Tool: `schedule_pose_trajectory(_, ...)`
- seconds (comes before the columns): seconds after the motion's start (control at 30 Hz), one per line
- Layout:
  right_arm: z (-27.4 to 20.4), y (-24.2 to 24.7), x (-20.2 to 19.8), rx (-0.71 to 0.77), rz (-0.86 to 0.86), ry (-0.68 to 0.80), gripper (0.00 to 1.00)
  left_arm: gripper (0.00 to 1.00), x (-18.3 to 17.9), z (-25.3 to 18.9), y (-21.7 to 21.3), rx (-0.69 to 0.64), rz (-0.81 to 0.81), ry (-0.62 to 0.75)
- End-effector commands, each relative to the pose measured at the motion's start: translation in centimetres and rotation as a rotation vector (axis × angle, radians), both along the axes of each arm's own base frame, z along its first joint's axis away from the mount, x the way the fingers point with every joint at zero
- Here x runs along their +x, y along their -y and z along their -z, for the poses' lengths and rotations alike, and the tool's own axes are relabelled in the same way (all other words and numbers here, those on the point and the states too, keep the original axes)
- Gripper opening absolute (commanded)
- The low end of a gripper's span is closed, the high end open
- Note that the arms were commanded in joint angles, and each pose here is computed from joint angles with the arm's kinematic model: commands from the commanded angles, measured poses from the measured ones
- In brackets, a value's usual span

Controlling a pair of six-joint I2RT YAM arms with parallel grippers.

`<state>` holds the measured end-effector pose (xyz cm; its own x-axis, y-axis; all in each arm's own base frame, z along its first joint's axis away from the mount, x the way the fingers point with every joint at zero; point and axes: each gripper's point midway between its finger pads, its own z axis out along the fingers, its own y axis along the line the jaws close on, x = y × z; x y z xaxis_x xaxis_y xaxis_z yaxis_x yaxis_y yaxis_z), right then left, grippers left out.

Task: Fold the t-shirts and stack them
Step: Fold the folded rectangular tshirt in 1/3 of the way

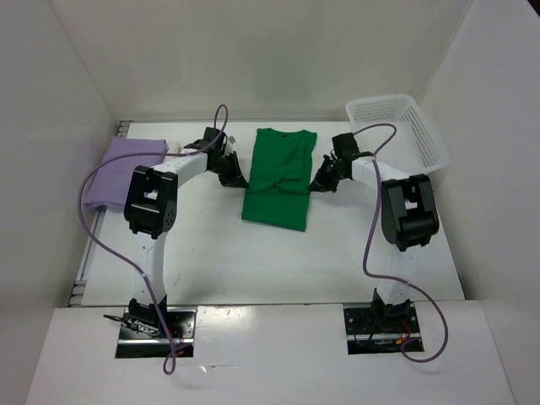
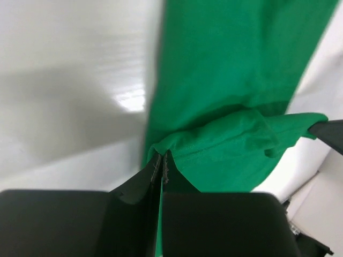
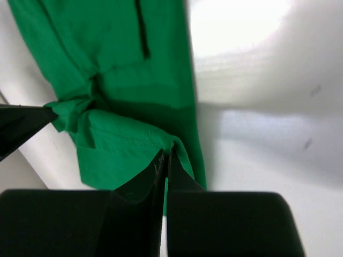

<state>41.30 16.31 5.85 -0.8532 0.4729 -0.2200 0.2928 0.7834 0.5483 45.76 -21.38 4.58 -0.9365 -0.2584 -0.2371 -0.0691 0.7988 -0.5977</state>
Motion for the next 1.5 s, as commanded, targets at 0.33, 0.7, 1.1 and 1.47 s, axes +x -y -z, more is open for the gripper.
schedule_pose_trajectory(0.33,-7.2,0.9,3.9,-0.052,0.016,0.207,0.39,0.40,-0.3,-10.6,-0.7,-0.119,-0.078,0.280)
schedule_pose_trajectory(0.7,-4.1,-12.2,-1.3,0.001,-0.266,0.161,0.00,0.31,-10.4,-1.2,4.9,-0.104,0.057,0.068)
schedule_pose_trajectory(1.1,2.7,-14.6,1.9,-0.114,-0.272,0.119,0.00,0.31,-12.7,5.6,3.0,-0.034,-0.024,-0.048)
schedule_pose_trajectory(1.47,-5.9,-11.9,14.3,-0.272,0.020,0.484,0.00,0.31,-14.4,1.0,3.2,-0.117,-0.035,-0.025)
